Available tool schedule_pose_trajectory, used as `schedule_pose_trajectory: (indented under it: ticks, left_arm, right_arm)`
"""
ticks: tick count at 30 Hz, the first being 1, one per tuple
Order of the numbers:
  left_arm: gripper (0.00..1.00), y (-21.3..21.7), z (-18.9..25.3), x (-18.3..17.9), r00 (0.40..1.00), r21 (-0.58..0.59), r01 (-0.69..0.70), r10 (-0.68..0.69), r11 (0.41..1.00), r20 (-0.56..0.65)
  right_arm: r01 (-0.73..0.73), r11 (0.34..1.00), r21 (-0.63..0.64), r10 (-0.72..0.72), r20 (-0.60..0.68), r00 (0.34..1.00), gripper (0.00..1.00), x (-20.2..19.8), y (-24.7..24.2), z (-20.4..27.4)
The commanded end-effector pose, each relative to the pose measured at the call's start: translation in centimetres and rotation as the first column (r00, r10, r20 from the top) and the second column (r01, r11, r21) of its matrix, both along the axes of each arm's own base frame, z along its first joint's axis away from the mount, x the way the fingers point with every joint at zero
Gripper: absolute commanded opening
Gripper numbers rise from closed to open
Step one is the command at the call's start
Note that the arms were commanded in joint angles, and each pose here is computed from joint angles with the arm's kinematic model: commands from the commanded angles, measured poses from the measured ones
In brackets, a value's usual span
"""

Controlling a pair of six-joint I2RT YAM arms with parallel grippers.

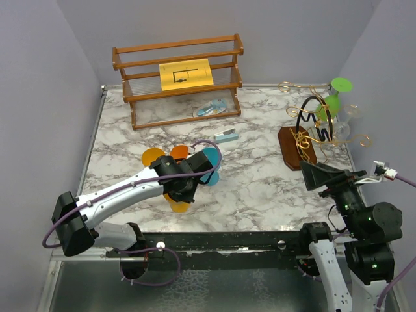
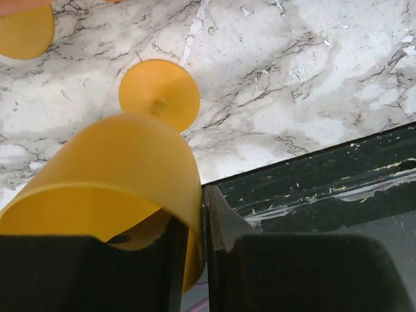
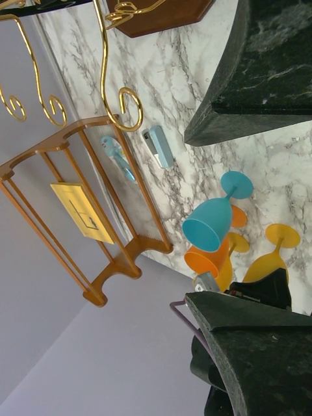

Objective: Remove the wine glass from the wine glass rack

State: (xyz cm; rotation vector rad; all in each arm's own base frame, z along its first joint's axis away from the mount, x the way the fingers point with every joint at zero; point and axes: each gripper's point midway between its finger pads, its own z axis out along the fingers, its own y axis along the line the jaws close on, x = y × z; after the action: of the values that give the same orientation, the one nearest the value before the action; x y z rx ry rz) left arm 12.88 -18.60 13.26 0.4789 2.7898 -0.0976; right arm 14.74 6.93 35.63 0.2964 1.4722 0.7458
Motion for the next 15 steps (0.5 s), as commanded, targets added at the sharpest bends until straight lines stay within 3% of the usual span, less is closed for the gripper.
schedule_pose_trajectory:
  ticks: [1, 5, 15]
  left_arm:
    - [0.22, -0.4, -0.1, 0.2, 1.000, -0.028, 0.019, -0.019, 0.999, -0.007]
    - [0.32, -0.4, 1.0, 0.5, 1.000, -0.032, 0.015, -0.014, 0.999, 0.013]
    - [0.75, -1.4, 8.9, 2.8, 0.978, -0.201, 0.007, 0.036, 0.980, 0.208]
  right_arm:
    - [0.016, 1.000, -0.003, -0.016, 0.006, 1.000, 0.93, -0.8, -0.4, 0.7]
    - [0.028, 1.000, -0.011, -0.028, 0.022, 0.999, 0.92, -0.5, -0.5, 0.6]
    - [0.068, 0.995, -0.078, -0.067, 0.016, 0.998, 0.92, 0.0, -1.3, 0.6]
